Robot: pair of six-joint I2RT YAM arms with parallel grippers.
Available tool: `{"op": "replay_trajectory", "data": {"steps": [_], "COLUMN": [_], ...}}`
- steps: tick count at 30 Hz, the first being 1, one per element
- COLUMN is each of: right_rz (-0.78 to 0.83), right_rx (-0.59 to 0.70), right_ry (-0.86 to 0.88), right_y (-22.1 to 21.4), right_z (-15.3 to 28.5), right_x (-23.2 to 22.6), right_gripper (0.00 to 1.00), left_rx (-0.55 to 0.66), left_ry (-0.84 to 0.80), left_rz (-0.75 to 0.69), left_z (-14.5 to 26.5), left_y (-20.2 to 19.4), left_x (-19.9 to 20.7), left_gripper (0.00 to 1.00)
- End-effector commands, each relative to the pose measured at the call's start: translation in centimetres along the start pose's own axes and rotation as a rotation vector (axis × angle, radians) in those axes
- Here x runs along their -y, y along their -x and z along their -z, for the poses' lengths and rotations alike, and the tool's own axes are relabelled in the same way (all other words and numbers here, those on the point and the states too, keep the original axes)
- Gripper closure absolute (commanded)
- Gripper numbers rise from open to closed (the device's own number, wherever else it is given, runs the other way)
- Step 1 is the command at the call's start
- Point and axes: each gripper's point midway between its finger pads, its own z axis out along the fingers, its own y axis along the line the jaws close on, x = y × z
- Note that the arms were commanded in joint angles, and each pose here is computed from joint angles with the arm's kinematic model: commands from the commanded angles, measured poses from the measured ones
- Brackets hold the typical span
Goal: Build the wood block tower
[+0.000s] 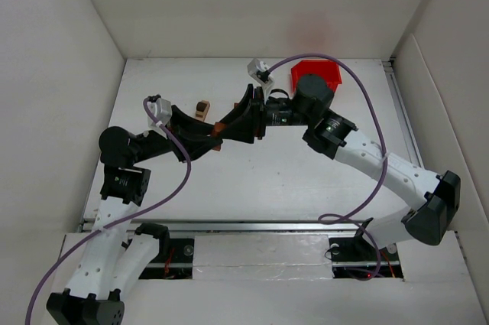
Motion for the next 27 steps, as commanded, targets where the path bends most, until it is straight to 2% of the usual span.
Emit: {"op": "replay_trajectory", "data": {"steps": [1,2,3,4,6,7,8,12,16,17,20,24,27], "right_rz": [0.030,0.034,0.055,0.070,0.125,0.146,0.150,0.106,0.127,0.128,0.128,0.134,0.146], "right_rx": [0.012,0.014,0.022,0.027,0.043,0.062,0.066,0.074,0.057,0.067,0.079,0.074,0.083], "right_ry": [0.003,0.001,0.005,0.011,0.055,0.074,0.083,0.185,0.310,0.324,0.300,0.320,0.317], "right_y": [0.9,0.9,1.1,1.2,1.0,1.5,1.7,2.4,1.9,2.2,2.4,2.6,3.0], "right_z": [-0.1,-0.1,0.1,0.2,0.5,0.9,1.4,2.6,3.4,3.5,3.4,3.1,3.0], "right_x": [-0.7,-0.7,-0.9,-1.1,-1.8,-2.6,-2.4,-3.5,-5.4,-5.8,-5.4,-5.7,-5.8], "right_gripper": [1.00,1.00,1.00,1.00,1.00,1.00,1.00,1.00,1.00,1.00,1.00,1.00,1.00], "left_rx": [0.033,0.033,0.031,0.029,0.023,0.023,0.006,0.010,0.011,0.007,0.009,0.010,0.011], "left_ry": [-0.022,-0.022,-0.024,-0.027,-0.058,-0.076,-0.118,-0.196,-0.242,-0.250,-0.266,-0.269,-0.251], "left_rz": [-0.084,-0.084,-0.084,-0.076,-0.081,-0.087,-0.058,-0.088,-0.116,-0.083,-0.076,-0.070,-0.050], "left_z": [0.0,0.0,0.0,0.0,0.0,0.0,0.1,0.3,0.6,0.6,0.7,0.6,0.4], "left_y": [1.6,1.7,1.6,1.6,1.6,1.8,1.4,1.9,1.8,1.8,2.0,2.0,2.0], "left_x": [0.8,0.8,0.8,0.9,1.4,1.8,2.6,4.1,5.0,5.3,5.7,5.8,5.2], "left_gripper": [1.00,0.98,0.80,0.33,0.14,0.01,0.01,0.01,0.06,0.07,0.13,0.27,0.33]}}
